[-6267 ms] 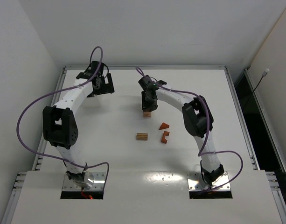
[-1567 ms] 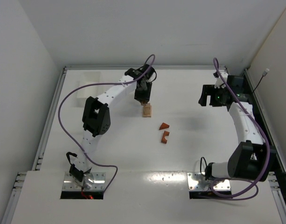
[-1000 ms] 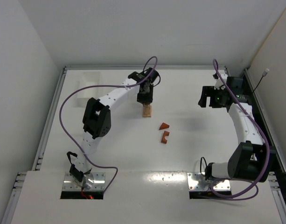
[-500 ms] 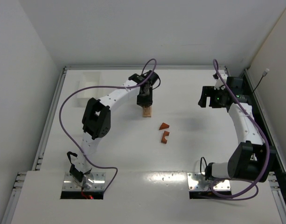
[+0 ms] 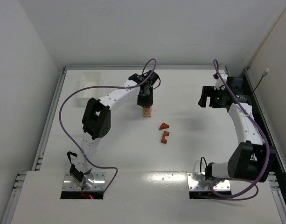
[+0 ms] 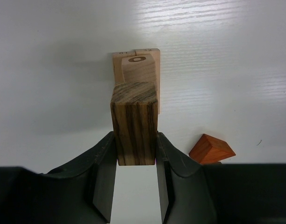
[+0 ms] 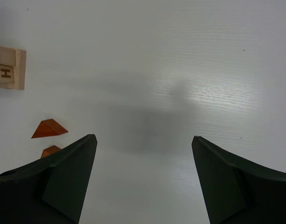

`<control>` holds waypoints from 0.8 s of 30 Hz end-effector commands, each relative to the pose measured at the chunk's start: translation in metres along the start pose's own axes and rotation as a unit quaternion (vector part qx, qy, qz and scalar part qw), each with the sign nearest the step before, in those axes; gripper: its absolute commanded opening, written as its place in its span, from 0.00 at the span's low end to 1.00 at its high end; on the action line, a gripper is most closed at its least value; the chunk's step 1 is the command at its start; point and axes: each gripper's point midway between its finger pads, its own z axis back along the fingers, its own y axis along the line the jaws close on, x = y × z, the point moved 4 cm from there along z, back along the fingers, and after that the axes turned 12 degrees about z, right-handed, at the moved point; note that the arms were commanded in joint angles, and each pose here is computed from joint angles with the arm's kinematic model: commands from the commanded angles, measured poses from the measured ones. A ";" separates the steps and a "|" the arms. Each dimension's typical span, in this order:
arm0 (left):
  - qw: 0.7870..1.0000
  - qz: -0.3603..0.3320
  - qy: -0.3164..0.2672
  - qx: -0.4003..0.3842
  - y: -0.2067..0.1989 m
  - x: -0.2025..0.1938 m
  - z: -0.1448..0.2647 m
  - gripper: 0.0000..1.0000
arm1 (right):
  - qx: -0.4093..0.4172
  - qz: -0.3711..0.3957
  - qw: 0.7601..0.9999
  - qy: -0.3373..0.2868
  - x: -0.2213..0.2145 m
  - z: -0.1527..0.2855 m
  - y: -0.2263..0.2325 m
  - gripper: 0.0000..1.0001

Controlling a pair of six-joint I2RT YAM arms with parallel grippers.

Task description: Build the wood block tower

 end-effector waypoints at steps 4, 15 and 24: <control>0.999 0.005 -0.015 -0.038 -0.014 0.010 0.019 0.00 | 0.000 0.004 1.000 -0.029 0.011 0.003 0.002 0.80; 0.999 -0.001 0.001 -0.045 -0.015 0.008 0.007 0.00 | -0.001 0.000 0.999 -0.034 0.015 0.001 0.001 0.80; 0.999 0.002 0.003 -0.040 -0.011 0.010 0.002 0.00 | 0.001 -0.001 1.000 -0.029 0.013 -0.001 0.000 0.80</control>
